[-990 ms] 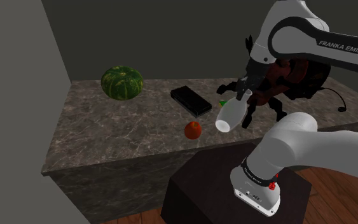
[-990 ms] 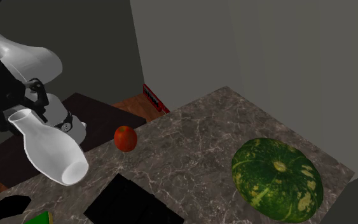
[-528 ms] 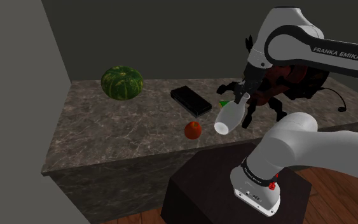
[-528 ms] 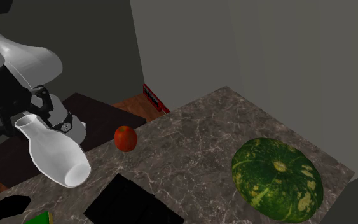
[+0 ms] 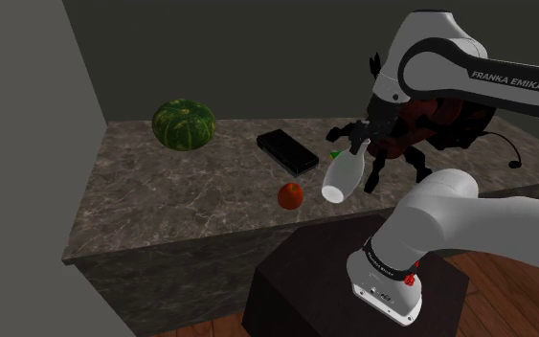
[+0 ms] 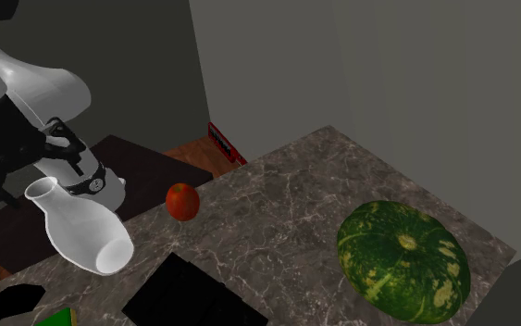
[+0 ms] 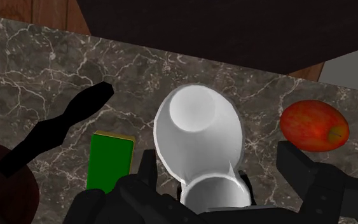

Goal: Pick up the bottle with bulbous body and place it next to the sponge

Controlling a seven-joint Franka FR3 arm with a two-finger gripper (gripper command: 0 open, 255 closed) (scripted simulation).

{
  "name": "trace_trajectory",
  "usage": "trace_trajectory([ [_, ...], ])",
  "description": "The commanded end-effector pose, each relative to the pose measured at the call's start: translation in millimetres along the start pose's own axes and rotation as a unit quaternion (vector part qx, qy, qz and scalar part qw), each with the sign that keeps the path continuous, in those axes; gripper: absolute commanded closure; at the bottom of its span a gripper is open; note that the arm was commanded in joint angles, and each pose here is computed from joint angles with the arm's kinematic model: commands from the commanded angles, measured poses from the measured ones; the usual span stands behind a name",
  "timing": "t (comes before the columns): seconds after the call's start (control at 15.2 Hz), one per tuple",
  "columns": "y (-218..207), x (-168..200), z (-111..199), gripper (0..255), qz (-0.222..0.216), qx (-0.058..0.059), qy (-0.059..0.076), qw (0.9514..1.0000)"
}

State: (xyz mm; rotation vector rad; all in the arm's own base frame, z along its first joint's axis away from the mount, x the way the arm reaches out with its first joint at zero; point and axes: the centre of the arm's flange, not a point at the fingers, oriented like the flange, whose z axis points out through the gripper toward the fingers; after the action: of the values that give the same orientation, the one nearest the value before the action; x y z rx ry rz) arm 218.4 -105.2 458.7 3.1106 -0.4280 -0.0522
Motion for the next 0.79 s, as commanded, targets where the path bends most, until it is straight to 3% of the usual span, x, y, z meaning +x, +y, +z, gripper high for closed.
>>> trace_trajectory([
  [0.0,0.0,0.0,0.0,0,0.000,0.000,0.000,1.0000],
  [0.26,0.0,0.0,-50.0,0,0.000,0.000,0.000,1.0000],
  [0.73,0.0,0.0,-50.0,0,0.000,0.000,0.000,1.0000],
])
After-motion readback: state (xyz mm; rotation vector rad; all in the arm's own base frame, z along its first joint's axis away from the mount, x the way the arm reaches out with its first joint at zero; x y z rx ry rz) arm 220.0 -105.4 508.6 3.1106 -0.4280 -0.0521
